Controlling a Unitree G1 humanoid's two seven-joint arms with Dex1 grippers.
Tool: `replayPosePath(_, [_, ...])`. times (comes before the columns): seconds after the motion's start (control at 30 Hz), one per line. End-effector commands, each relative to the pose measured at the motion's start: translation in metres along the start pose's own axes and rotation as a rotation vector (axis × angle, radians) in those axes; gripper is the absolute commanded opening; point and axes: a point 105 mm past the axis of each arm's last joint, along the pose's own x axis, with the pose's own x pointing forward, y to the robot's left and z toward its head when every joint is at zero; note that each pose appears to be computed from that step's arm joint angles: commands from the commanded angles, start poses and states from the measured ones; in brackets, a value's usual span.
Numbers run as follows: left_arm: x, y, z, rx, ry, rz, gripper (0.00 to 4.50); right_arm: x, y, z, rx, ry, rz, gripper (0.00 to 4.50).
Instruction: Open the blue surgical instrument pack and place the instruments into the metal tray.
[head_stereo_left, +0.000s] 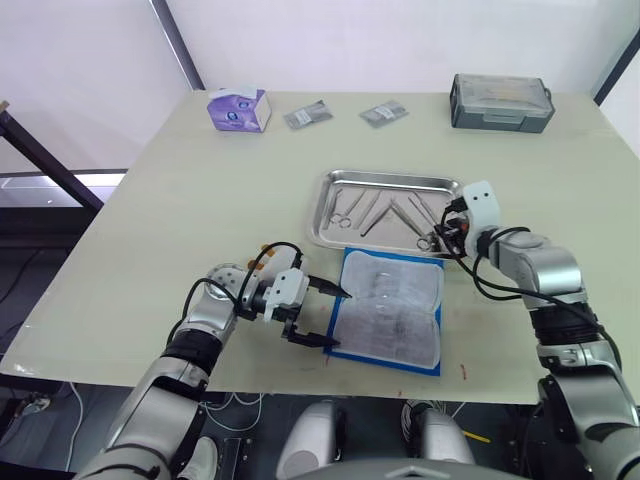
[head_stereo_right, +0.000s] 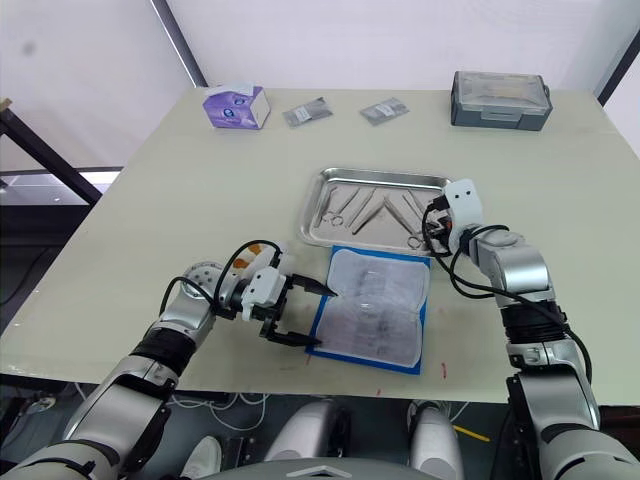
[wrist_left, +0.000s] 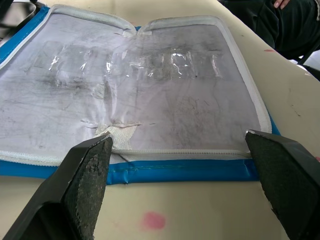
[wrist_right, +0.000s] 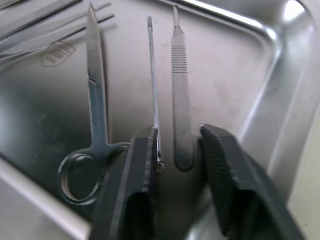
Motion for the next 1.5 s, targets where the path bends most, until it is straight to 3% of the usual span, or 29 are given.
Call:
replayPosePath(0.03, [0.004,-0.024,-0.038,-0.139,0.137,-0.050,4.50,-0.009,-0.007,0.023,-0.049,-0.086,-0.033,3.21])
replayPosePath(0.27, [0.004,-0.021,-0.034,-0.131,0.113,-0.034,4.50,-0.023,-0.001,0.052,-0.113,-0.214,-0.007,3.21])
replayPosePath(0.57, [0.003,-0.004,0.008,-0.072,-0.049,0.047,4.50,-0.061,0.022,0.066,-0.217,-0.438,0.153,3.21])
replayPosePath(0.93, [-0.007,-0.002,0.060,-0.045,-0.189,0.181,4.50,-0.092,0.026,0.046,-0.195,-0.524,0.278,3.21])
replayPosePath(1.07, [-0.022,0.004,0.077,-0.044,-0.218,0.304,4.50,-0.103,0.023,0.028,-0.145,-0.518,0.317,3.21])
replayPosePath(1.13, [-0.031,0.007,0.083,-0.045,-0.221,0.374,4.50,-0.112,0.019,0.024,-0.106,-0.549,0.327,3.74])
replayPosePath(1.2, [-0.040,0.005,0.086,-0.070,-0.225,0.434,4.50,-0.120,0.015,0.021,-0.082,-0.570,0.326,4.42])
replayPosePath(1.5, [-0.102,-0.024,0.067,-0.263,-0.170,0.754,4.50,-0.156,-0.004,-0.033,-0.144,-0.484,0.277,4.47])
